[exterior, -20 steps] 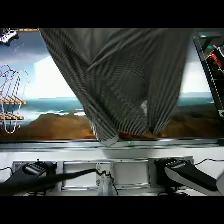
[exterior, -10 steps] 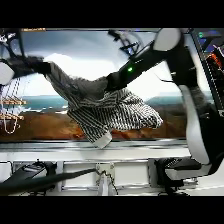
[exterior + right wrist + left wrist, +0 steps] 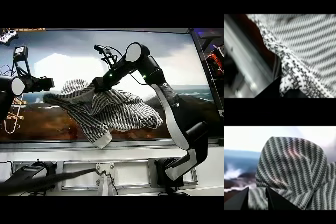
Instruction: Fold the clothes and pants, and hang the long-sleeved shirts on hangers.
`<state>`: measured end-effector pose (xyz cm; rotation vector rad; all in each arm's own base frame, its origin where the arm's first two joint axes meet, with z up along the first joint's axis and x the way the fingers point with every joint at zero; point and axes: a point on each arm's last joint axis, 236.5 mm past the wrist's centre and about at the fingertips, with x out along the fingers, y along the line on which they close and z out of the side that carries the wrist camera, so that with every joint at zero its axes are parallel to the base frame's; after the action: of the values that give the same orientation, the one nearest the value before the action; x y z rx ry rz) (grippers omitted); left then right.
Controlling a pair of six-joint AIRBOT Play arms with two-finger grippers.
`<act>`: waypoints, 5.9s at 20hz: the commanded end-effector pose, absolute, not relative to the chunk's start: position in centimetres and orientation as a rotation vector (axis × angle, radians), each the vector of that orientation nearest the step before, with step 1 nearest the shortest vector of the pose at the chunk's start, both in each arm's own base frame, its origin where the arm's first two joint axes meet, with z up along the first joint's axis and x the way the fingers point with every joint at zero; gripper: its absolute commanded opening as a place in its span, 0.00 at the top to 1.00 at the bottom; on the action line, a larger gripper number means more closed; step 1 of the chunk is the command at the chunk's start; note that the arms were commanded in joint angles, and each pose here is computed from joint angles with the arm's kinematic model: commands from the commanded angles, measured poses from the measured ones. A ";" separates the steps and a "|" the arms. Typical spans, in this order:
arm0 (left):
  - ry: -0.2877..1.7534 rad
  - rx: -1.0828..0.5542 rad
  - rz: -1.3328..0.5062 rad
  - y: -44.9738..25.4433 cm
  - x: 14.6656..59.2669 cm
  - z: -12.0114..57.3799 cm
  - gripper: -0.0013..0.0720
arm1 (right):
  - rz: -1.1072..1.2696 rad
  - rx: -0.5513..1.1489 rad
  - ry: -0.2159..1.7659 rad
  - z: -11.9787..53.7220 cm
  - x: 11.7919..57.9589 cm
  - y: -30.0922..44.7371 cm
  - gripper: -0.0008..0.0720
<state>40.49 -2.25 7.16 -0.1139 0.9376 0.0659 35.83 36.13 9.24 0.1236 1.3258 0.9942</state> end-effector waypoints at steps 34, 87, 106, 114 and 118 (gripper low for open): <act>1.154 -0.116 0.633 22.4 31.6 1.3 0.48 | 1.034 -0.028 1.233 4.2 38.7 37.2 0.94; 0.906 0.061 0.528 20.8 33.0 10.2 0.95 | 1.033 -0.040 1.237 4.4 38.5 36.9 0.95; 0.692 -0.356 -0.527 -6.5 32.5 16.8 0.95 | 0.953 -0.003 1.195 5.5 42.2 33.4 0.95; 0.802 -0.683 -0.735 -8.2 29.5 10.7 0.95 | 0.928 0.009 1.159 7.5 43.9 31.3 0.95; 0.902 -0.610 -0.794 -9.7 27.3 8.3 0.95 | 0.919 0.006 1.148 7.5 44.3 31.3 0.95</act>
<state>29.15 -8.48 9.77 -0.6411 0.8382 -0.7269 43.93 31.41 7.33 0.0061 1.1586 0.9268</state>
